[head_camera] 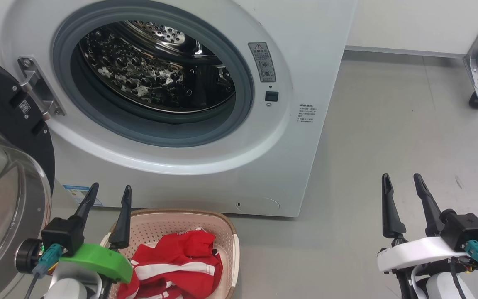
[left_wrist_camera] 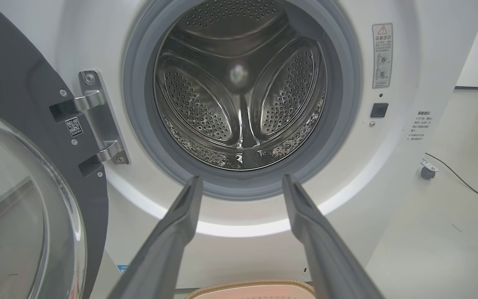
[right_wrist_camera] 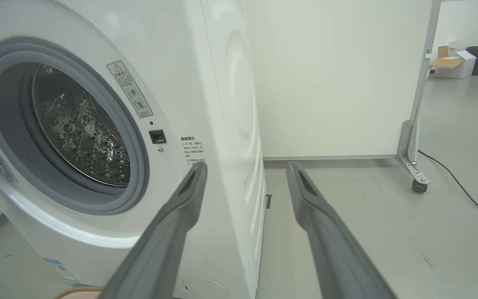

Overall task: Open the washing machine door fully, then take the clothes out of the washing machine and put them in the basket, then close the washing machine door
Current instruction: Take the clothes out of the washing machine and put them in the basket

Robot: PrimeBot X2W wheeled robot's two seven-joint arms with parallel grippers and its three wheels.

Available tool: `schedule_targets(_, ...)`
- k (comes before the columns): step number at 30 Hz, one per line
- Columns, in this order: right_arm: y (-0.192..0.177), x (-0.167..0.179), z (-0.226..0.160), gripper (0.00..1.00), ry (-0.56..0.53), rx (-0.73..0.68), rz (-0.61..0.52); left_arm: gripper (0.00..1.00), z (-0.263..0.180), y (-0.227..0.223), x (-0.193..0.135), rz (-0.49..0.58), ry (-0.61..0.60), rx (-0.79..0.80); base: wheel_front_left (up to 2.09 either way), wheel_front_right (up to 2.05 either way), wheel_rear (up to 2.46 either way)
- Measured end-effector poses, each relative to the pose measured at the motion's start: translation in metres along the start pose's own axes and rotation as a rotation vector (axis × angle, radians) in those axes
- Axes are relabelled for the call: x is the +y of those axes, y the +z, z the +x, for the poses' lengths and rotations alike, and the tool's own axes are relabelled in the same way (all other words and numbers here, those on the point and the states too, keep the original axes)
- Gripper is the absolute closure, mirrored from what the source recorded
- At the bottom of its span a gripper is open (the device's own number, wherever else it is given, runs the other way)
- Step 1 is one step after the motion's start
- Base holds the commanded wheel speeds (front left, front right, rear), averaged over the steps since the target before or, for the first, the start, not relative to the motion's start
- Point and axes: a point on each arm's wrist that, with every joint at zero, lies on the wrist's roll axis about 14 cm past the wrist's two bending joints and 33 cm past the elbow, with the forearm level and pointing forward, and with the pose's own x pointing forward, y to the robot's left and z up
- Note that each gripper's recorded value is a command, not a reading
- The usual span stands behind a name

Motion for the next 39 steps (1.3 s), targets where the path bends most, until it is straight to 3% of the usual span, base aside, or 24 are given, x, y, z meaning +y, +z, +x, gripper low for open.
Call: schedule_targets(39,-0.0016,-0.0037,-0.0008,0.00,-0.014,0.003,0.006,0.00,-0.0060,0.0022,-0.0028,-0.004,-0.001,-0.017,0.00,0.00,0.00)
